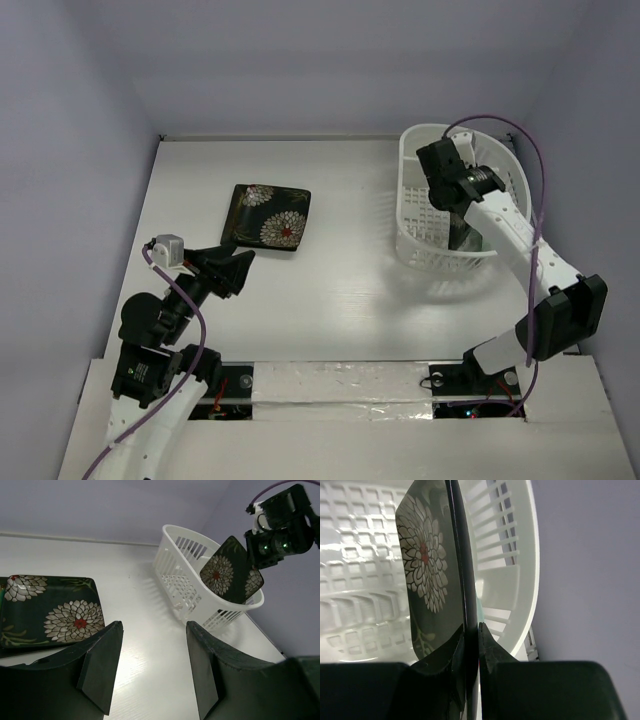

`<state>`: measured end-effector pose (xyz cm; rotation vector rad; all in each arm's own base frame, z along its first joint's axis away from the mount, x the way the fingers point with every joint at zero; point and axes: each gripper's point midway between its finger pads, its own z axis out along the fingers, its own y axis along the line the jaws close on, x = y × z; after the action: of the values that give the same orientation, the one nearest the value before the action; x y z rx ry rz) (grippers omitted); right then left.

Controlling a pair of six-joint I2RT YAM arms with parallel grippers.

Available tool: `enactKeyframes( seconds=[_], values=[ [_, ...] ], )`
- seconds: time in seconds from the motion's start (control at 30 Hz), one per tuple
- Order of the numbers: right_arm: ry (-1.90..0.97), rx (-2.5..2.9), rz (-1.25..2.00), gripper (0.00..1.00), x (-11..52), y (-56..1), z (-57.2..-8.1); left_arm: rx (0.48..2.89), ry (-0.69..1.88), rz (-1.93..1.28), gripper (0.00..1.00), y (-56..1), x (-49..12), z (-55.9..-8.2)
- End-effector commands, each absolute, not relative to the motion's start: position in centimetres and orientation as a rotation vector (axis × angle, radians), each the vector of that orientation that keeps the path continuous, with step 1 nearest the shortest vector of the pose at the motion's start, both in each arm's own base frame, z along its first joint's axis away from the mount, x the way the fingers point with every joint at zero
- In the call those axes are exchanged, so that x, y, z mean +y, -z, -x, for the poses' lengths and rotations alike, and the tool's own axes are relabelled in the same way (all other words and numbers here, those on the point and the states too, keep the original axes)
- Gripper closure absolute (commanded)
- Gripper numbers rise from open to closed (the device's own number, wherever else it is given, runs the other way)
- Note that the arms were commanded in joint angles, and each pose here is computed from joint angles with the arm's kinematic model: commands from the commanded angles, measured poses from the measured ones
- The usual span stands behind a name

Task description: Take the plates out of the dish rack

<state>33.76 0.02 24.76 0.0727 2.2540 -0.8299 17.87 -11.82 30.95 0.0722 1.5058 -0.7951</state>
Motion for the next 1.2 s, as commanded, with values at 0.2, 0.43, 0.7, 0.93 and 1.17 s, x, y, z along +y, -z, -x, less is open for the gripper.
enactKeyframes(
  seconds=[0.2, 0.43, 0.7, 0.93, 1.17],
  values=[
    [0.58, 1.844, -0.35, 1.0, -0.5, -40.3, -31.1, 1.486, 0.804, -0.072, 0.5, -31.5, -12.0, -18.2],
    [0.313, 1.739, -0.35, 1.0, 1.8, -44.6, -28.9, 1.495, 0.803, -0.068, 0.5, -31.3, -12.1, -18.4],
    [-0.428, 1.57, -0.209, 1.0, 13.4, -47.4, -30.6, 1.509, 0.788, -0.056, 0.5, -31.0, -11.8, -18.9],
    [-0.937, 1.557, -0.14, 1.0, 27.2, -44.6, -33.7, 1.525, 0.784, -0.049, 0.5, -30.7, -11.9, -19.2],
    [-1.164, 1.557, -0.272, 1.0, 34.9, -41.3, -37.7, 1.528, 0.785, -0.047, 0.5, -30.6, -11.9, -19.2]
  ],
)
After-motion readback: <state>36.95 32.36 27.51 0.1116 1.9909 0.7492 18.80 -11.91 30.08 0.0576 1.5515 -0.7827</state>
